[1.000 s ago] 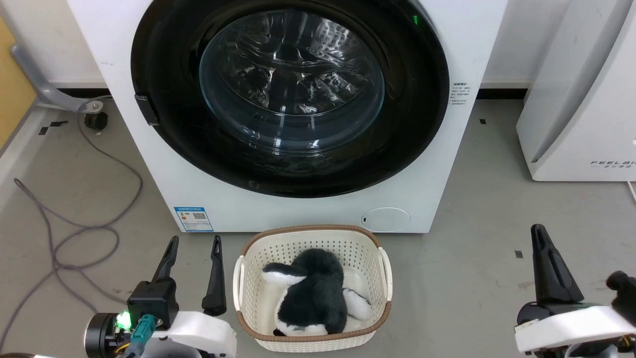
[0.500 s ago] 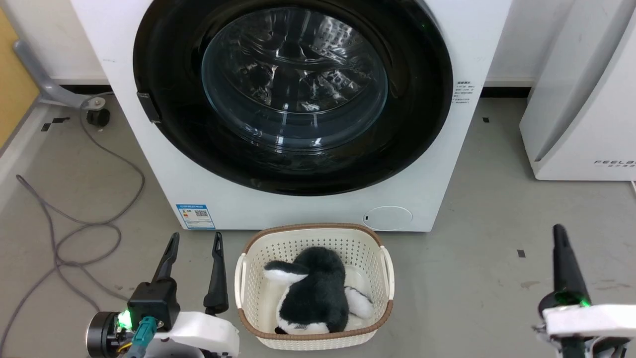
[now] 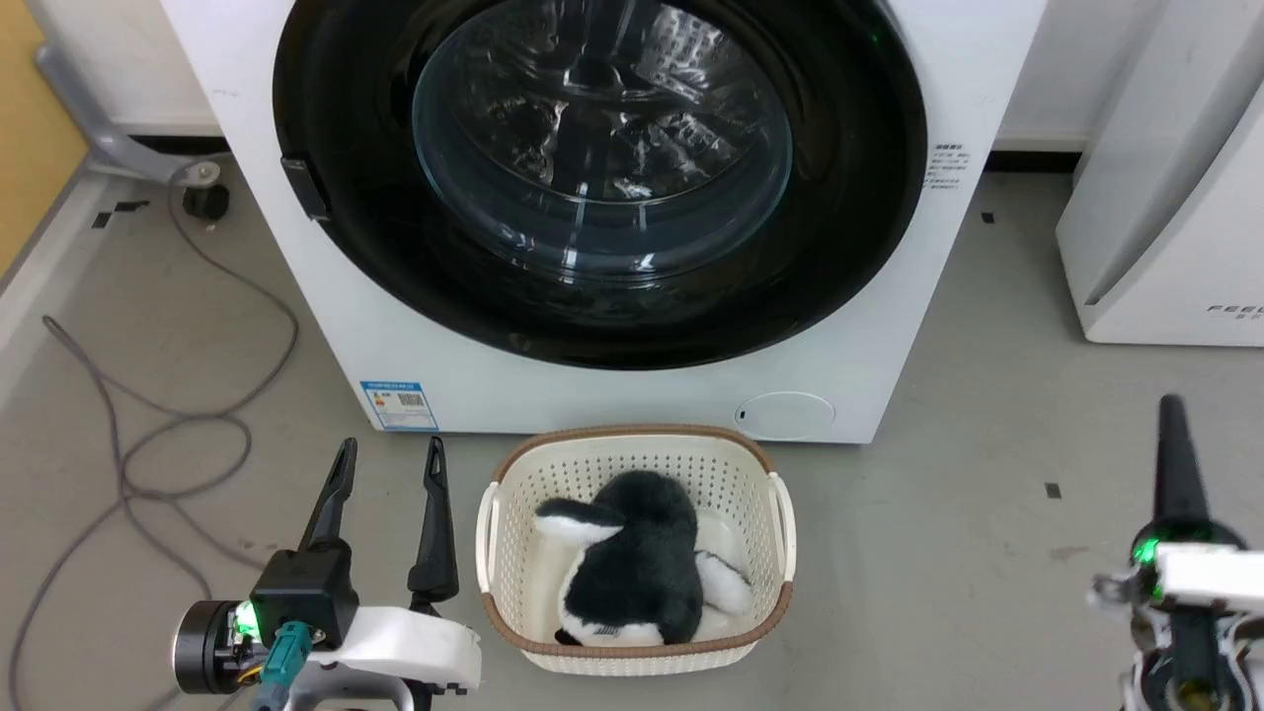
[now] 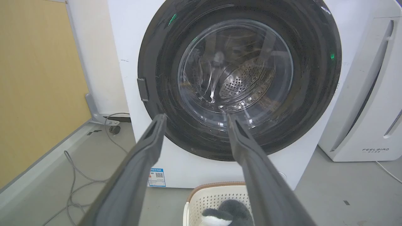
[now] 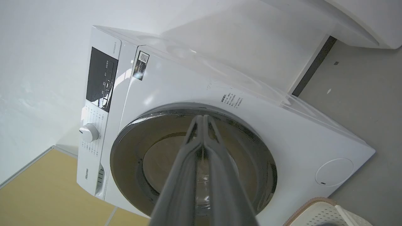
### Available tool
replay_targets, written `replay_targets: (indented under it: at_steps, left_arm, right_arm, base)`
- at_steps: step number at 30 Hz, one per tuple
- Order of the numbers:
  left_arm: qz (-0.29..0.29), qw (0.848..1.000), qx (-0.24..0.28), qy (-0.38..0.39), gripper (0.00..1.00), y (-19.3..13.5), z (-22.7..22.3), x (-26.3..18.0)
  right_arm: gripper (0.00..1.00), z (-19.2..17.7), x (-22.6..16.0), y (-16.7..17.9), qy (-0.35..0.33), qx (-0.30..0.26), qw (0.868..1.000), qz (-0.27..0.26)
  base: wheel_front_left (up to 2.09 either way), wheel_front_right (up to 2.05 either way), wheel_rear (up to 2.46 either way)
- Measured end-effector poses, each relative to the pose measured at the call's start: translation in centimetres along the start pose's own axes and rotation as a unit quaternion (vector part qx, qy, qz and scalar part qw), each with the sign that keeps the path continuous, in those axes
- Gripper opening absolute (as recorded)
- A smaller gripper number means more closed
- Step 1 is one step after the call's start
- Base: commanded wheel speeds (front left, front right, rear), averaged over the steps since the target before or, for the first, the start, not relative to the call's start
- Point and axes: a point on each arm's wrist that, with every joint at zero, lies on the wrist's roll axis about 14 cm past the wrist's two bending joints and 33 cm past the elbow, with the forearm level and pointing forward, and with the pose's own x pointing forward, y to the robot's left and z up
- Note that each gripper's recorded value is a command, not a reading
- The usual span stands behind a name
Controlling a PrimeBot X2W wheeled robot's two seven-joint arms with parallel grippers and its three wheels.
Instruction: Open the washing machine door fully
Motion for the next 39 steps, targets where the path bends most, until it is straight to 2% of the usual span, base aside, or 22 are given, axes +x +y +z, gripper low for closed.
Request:
replay_targets:
  at_steps: [12, 31, 37, 39]
  left_arm:
    - [0.005, 1.000, 0.002, -0.007, 1.00, 0.2, -0.3, 1.5]
    - [0.019, 1.000, -0.002, -0.014, 1.00, 0.4, -1.7, 4.9]
    - [0.023, 1.000, -0.003, -0.008, 1.00, 0.5, -2.8, 5.7]
    - [0.030, 1.000, -0.002, -0.006, 1.00, 0.8, -3.3, 6.3]
  right_arm:
    - [0.00, 0.0, 4.5, -0.4, 0.008, 0.049, 0.999, -0.008]
    - [0.00, -1.5, 14.8, 0.2, 0.035, 0.101, 0.994, 0.009]
    - [0.00, -2.4, 18.2, 0.2, 0.045, 0.114, 0.992, 0.010]
    - [0.00, -4.0, 20.2, 0.7, 0.070, 0.120, 0.990, 0.017]
  base:
    - [0.00, 0.00, 0.00]
    - [0.00, 0.00, 0.00]
    - [0.00, 0.00, 0.00]
    - [0.00, 0.00, 0.00]
